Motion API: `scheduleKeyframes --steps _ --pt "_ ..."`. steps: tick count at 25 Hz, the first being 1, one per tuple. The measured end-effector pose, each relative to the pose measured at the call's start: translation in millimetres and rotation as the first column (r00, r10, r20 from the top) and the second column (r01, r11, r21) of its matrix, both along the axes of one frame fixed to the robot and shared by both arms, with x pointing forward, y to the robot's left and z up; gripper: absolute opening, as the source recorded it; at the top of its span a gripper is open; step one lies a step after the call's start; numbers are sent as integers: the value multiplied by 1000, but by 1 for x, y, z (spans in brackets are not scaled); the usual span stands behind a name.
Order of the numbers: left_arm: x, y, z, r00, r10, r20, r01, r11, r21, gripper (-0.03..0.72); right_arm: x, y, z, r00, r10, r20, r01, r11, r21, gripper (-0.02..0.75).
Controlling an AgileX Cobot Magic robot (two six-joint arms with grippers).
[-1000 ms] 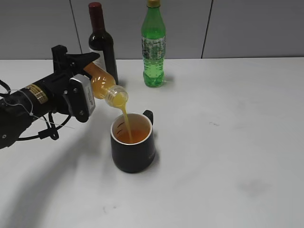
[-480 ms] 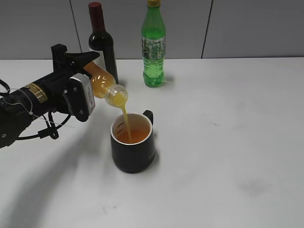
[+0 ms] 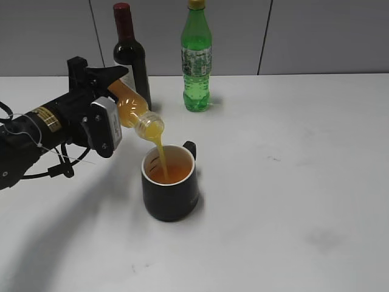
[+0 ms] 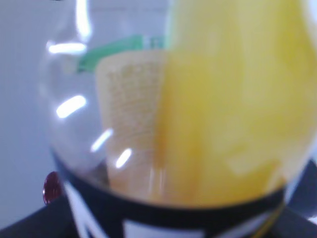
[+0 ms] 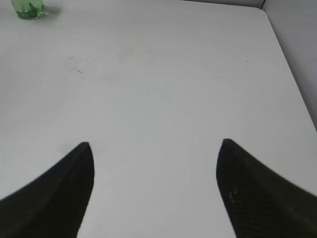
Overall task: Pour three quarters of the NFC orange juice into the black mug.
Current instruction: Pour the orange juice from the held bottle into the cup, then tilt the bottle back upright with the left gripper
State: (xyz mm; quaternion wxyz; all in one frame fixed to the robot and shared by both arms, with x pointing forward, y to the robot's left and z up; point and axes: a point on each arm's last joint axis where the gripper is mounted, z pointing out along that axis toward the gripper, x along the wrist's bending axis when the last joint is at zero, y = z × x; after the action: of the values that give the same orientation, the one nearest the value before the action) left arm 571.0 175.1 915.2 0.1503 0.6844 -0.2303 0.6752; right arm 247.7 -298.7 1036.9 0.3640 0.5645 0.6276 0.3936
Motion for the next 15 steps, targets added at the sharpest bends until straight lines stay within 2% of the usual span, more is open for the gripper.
scheduleKeyframes --steps 7,15 --pt "-2 -2 0 999 -34 18 33 999 37 465 0 0 0 1000 0 0 0 1000 0 584" --pt "-2 -3 0 999 -37 30 36 998 52 465 0 0 0 1000 0 0 0 1000 0 584"
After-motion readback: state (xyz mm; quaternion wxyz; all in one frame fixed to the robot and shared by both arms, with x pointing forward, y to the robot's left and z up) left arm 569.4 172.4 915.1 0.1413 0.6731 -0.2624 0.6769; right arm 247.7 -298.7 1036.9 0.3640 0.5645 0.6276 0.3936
